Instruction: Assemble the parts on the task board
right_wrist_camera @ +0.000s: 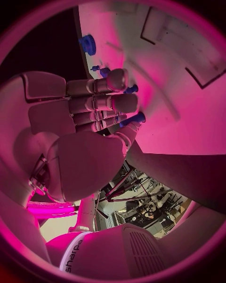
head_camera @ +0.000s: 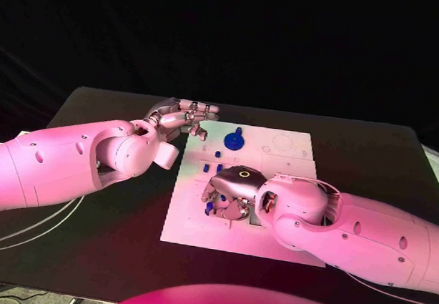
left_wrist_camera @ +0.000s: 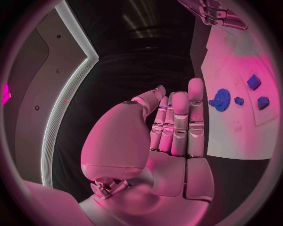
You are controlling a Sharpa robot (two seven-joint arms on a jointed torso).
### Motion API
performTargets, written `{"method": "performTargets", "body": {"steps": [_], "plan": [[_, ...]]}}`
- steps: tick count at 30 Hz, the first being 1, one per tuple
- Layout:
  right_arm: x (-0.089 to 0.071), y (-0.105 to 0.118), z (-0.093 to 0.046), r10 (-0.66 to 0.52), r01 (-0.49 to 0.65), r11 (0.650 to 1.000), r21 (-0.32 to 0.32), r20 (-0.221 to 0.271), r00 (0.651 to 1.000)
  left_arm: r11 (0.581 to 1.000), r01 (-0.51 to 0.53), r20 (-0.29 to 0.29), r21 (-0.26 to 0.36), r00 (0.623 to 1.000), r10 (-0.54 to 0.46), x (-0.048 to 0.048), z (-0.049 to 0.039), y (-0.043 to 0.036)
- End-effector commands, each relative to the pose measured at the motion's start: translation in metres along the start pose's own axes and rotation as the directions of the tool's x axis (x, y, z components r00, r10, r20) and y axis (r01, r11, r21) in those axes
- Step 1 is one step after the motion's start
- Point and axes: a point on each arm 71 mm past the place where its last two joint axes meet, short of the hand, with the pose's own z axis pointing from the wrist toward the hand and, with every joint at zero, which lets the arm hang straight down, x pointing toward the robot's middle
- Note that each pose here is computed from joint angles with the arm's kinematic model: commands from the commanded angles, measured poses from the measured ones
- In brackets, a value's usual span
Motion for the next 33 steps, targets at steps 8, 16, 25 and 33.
{"method": "performTargets", "body": {"steps": [8,16,25,33], "plan": [[-0.007,-0.002,-0.005,-0.008,0.009,1.000,-0.005,0.124,0.992,1.000,0.007,-0.021,-0.002,1.000,-0.007,0.0022,-0.0001,-0.0002],[-0.015,-0.004,-0.022,0.018,-0.012,1.000,-0.024,0.257,0.966,1.000,0.006,-0.019,-0.005,1.000,-0.007,0.0006,-0.0005,0.0001],[-0.038,-0.045,-0.079,0.207,-0.250,0.959,0.133,0.272,0.940,1.000,0.007,-0.021,-0.004,1.000,-0.007,-0.0002,-0.0012,0.0002],[-0.039,-0.087,-0.132,0.253,-0.337,0.844,0.419,0.244,0.936,1.000,0.007,-0.023,-0.002,1.000,-0.007,0.0007,-0.0016,0.0001]]}}
